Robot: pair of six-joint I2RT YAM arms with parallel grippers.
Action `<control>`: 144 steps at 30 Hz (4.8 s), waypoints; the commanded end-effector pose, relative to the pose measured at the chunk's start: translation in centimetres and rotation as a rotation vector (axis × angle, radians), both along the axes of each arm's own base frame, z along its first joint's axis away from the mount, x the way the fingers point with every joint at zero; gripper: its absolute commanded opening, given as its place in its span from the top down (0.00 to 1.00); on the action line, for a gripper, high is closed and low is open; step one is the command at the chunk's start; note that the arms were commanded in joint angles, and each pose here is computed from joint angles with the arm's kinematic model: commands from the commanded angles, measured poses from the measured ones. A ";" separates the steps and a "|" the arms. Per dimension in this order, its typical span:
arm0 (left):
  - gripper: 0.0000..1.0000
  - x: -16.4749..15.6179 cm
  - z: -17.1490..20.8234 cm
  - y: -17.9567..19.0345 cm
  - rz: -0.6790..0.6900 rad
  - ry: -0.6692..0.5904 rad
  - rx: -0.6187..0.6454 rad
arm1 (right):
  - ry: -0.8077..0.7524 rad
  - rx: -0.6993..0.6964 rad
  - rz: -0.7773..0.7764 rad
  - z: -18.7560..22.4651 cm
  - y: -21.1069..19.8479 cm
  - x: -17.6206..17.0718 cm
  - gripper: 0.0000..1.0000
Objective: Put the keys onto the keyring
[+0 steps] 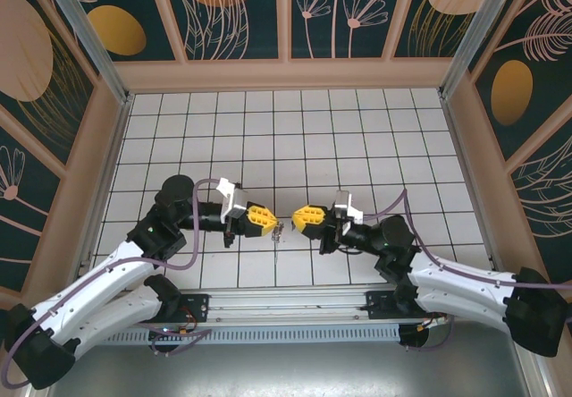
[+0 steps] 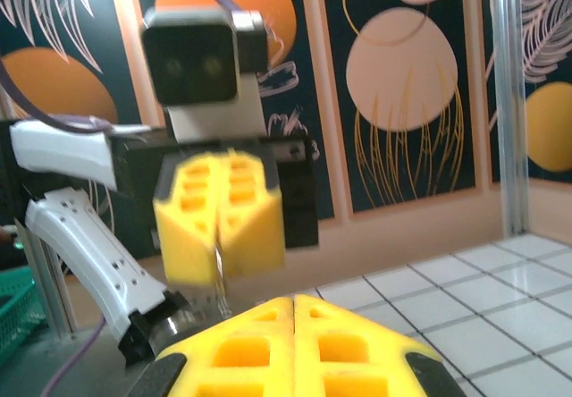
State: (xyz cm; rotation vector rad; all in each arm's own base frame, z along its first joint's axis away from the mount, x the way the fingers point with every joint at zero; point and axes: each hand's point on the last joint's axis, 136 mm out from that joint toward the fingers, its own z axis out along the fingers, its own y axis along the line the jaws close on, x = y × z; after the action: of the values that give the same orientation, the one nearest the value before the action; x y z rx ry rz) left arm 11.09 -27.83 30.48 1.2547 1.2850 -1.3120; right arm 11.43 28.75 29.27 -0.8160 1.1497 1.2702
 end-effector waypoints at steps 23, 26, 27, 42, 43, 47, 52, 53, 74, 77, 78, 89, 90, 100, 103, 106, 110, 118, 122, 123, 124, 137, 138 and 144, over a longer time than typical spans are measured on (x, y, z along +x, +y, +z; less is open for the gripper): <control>1.00 -0.7 1.3 0.6 0.005 0.025 -0.115 | -0.134 -0.027 0.147 2.6 0.9 -3.1 1.00; 1.00 -0.6 1.2 0.6 0.004 0.027 -0.113 | -0.144 -0.006 0.159 3.2 1.0 -3.2 1.00; 1.00 -0.6 1.2 0.6 0.004 0.026 -0.112 | -0.147 0.003 0.164 3.5 0.9 -3.3 1.00; 1.00 -0.7 1.4 0.6 0.002 0.021 -0.115 | -0.143 0.040 0.194 4.1 1.1 -3.6 1.00; 1.00 -0.7 1.3 0.6 0.001 0.022 -0.115 | -0.142 0.039 0.195 4.1 1.1 -3.6 1.00; 1.00 -0.7 1.4 0.6 0.001 0.020 -0.116 | -0.135 0.039 0.176 3.9 1.0 -3.3 1.00; 1.00 -0.7 1.4 0.7 0.003 0.019 -0.116 | -0.119 0.034 0.145 3.7 0.9 -2.8 1.00; 1.00 -0.8 1.4 0.7 0.001 0.019 -0.116 | -0.119 0.035 0.143 3.8 0.9 -2.8 1.00; 1.00 -0.8 1.4 0.7 0.002 0.018 -0.117 | -0.102 0.028 0.140 3.3 1.0 -2.6 1.00; 1.00 -0.7 1.4 0.7 0.005 0.019 -0.116 | -0.104 0.030 0.148 3.3 1.0 -2.8 1.00; 1.00 -0.7 1.4 0.7 0.005 0.016 -0.118 | -0.104 0.029 0.152 3.3 1.0 -2.8 1.00; 1.00 -0.8 1.4 0.6 0.002 0.018 -0.115 | -0.103 0.032 0.161 3.4 1.2 -2.9 1.00; 1.00 -0.8 1.4 0.6 0.002 0.018 -0.115 | -0.103 0.033 0.162 3.5 1.2 -2.9 1.00; 1.00 -0.7 1.4 0.7 0.005 0.014 -0.115 | -0.095 0.031 0.166 3.4 0.8 -3.2 1.00; 1.00 -0.7 1.4 0.7 0.005 0.015 -0.113 | -0.088 0.028 0.169 3.3 0.7 -3.2 1.00; 1.00 -0.7 1.4 0.7 0.005 0.014 -0.113 | -0.085 0.024 0.173 3.2 0.8 -3.2 1.00; 1.00 -0.7 1.4 0.6 0.004 0.015 -0.113 | -0.083 0.020 0.178 3.2 1.0 -3.2 1.00; 1.00 -0.7 1.4 0.7 0.007 0.012 -0.114 | -0.083 0.019 0.191 3.3 1.3 -3.2 1.00; 1.00 -0.7 1.4 0.7 0.005 0.011 -0.113 | -0.079 0.017 0.197 3.2 1.3 -3.3 1.00; 1.00 -0.7 1.4 0.7 0.006 0.013 -0.112 | -0.078 0.016 0.196 3.2 1.3 -3.3 1.00; 1.00 -0.7 1.4 0.7 0.006 0.012 -0.113 | -0.078 0.016 0.196 3.2 1.3 -3.3 1.00; 1.00 -0.8 1.5 0.7 0.005 0.010 -0.111 | -0.060 0.017 0.166 2.9 1.0 -2.9 1.00; 1.00 -0.8 1.5 0.7 0.005 0.009 -0.111 | -0.060 0.017 0.166 2.9 1.0 -2.8 1.00; 1.00 -0.7 1.5 0.7 0.005 0.009 -0.111 | -0.060 0.016 0.164 2.9 1.0 -2.7 1.00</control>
State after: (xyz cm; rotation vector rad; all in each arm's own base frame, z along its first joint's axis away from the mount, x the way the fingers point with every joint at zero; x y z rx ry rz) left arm 10.78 -27.32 30.70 1.1588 1.2682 -1.3759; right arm 8.79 30.08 31.21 -0.9692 1.0656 1.3693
